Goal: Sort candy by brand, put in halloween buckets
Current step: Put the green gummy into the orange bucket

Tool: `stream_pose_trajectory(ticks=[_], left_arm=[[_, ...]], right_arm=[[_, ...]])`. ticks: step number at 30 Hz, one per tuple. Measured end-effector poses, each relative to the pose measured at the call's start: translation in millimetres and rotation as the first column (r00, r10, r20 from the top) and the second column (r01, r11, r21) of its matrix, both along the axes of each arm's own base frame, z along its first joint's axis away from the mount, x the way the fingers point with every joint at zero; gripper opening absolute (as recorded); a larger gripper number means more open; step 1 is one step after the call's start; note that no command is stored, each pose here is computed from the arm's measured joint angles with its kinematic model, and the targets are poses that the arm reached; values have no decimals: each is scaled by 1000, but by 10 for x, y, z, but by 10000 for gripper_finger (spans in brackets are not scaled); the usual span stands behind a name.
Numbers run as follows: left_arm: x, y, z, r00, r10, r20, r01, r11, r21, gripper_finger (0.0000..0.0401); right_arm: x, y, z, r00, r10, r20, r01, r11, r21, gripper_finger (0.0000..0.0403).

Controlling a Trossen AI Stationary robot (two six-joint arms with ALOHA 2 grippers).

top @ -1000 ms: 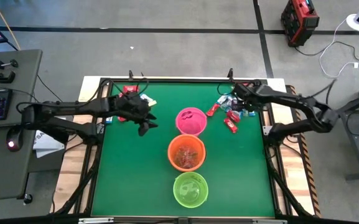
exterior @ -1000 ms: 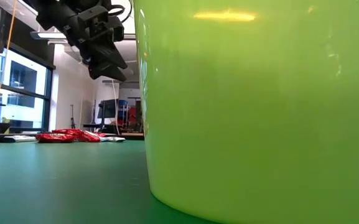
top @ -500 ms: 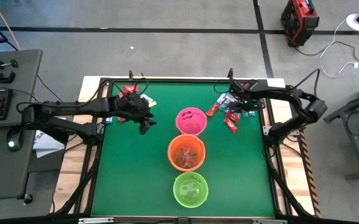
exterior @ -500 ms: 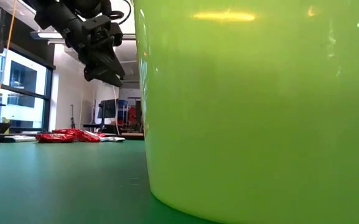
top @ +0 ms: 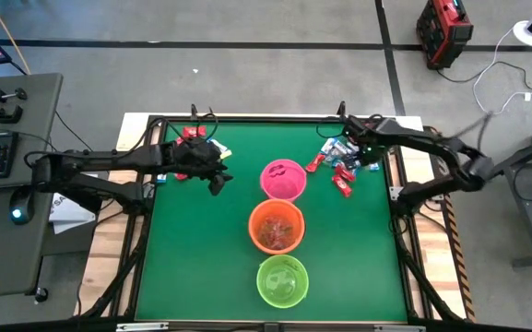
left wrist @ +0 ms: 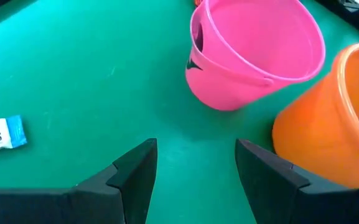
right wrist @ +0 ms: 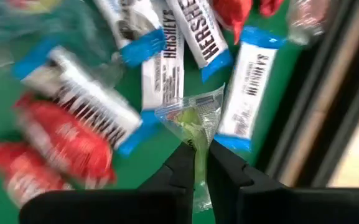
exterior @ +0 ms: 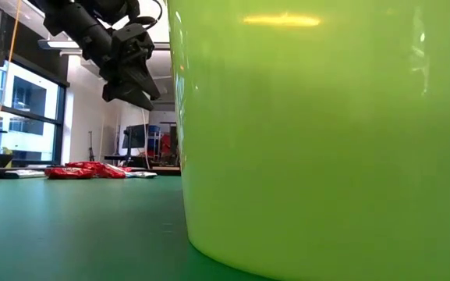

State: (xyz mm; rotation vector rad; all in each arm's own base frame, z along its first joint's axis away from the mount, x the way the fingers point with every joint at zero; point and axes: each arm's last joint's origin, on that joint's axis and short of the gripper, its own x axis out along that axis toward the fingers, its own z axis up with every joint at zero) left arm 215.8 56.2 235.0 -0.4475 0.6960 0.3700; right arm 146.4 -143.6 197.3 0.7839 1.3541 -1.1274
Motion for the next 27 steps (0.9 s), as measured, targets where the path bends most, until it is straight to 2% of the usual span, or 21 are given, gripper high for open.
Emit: stream_pose_trajectory(ticks=[3, 6, 8, 11, 12, 14, 17, 19, 21, 24, 27], left_arm=[[-1, 3, 0, 1000, 25, 2, -25, 1000, -10, 207], [-4, 13, 0, 998, 67, -1, -67, 998, 3, 207], [-6, 19, 0, 997, 80, -3, -80, 997, 17, 207], [-7, 23, 0, 996, 88, -5, -88, 996, 28, 207], [-7, 24, 0, 996, 92, -6, -92, 995, 32, 207], [-8, 27, 1, 995, 94, -8, -94, 995, 44, 207], [-10, 34, 1, 994, 108, -13, -107, 992, 66, 207], [-11, 37, 1, 993, 115, -14, -114, 991, 74, 207], [-12, 38, 1, 993, 117, -14, -115, 991, 75, 207], [-12, 38, 1, 993, 117, -14, -116, 990, 75, 207], [-12, 38, 1, 993, 116, -14, -115, 991, 75, 207]], right_arm=[[-5, 119, 333, 996, 38, 83, -32, 997, -71, 24], [53, 259, 664, 948, 109, 300, -70, 988, -138, 9], [148, 361, 871, 836, 184, 517, -109, 979, -173, 3], [342, 528, 1124, 568, 273, 776, -192, 961, -198, 6], [417, 592, 1187, 485, 298, 822, -227, 951, -211, 7], [570, 728, 1264, 359, 339, 870, -292, 926, -240, 7], [818, 979, 1256, 250, 382, 890, -401, 877, -264, 7], [985, 1144, 1200, 203, 409, 890, -470, 838, -278, 9], [1153, 1288, 1117, 179, 399, 899, -513, 818, -260, 16], [1361, 1427, 953, 197, 357, 913, -547, 813, -199, 45], [1517, 1516, 811, 222, 359, 907, -605, 780, -160, 96]])
